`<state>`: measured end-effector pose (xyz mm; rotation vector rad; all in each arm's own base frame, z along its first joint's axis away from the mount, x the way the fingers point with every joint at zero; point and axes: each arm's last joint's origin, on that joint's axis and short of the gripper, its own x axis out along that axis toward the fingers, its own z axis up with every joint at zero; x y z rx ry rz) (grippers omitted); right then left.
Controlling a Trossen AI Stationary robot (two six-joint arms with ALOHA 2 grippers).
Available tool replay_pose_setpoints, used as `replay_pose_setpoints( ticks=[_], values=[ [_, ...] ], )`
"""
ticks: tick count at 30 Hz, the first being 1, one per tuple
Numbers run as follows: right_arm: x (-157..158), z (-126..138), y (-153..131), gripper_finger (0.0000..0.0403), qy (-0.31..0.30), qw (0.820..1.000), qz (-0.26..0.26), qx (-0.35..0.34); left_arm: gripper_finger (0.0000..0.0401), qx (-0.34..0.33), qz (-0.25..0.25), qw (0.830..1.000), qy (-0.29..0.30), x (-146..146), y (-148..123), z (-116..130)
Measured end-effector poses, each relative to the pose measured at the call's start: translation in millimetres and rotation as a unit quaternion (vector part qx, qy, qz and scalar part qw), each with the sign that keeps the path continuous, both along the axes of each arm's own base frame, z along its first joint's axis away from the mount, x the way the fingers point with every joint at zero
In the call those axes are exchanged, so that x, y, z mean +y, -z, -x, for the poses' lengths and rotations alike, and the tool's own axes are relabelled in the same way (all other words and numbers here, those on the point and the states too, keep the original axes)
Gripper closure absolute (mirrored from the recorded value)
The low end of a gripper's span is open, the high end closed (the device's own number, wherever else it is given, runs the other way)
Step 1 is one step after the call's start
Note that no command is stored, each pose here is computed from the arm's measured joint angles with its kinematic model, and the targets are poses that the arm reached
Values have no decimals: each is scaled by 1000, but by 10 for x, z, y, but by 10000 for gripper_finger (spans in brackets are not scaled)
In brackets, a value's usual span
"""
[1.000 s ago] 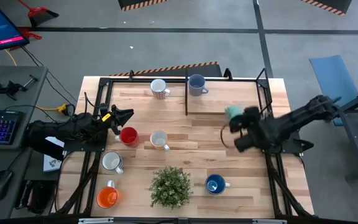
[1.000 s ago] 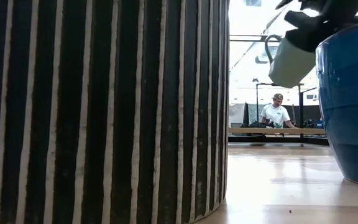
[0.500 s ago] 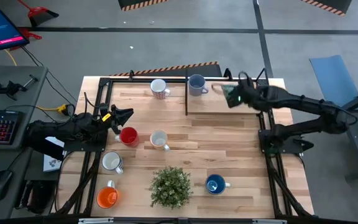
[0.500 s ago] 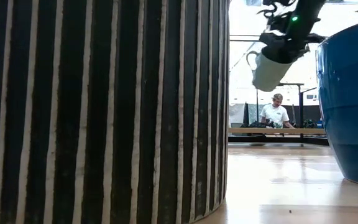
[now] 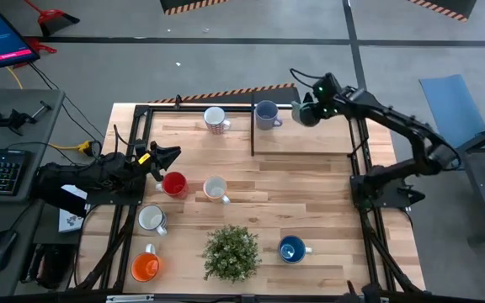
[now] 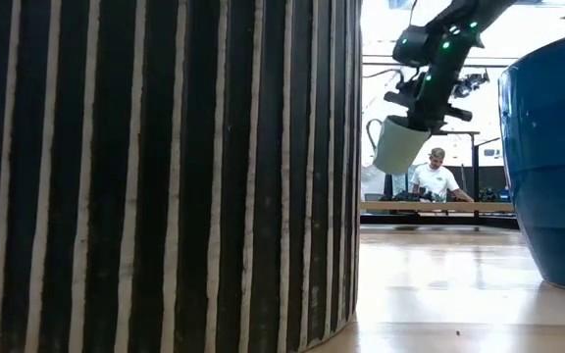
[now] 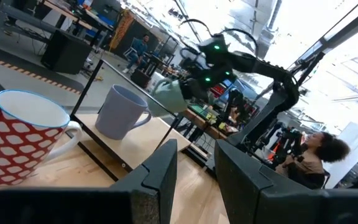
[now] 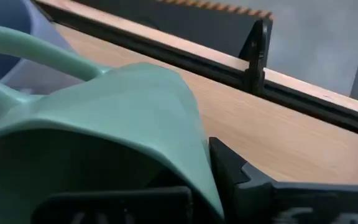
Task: Place coffee mugs
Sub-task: Put the green mug on the shelf
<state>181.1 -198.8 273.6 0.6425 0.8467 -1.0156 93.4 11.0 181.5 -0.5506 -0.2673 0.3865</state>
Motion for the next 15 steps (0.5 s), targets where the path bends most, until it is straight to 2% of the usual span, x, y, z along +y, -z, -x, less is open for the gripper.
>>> replay_pose_setpoints(
  ticks=[6, 15],
  values=[
    [-294, -247, -39, 403, -35, 998, -27, 42, 304, 0, 0, 1000, 0, 0, 0, 0],
    [-670, -597, -4, 403, -81, 985, -92, 120, 304, 0, -1, 1000, 0, 0, 0, 0]
  ],
)
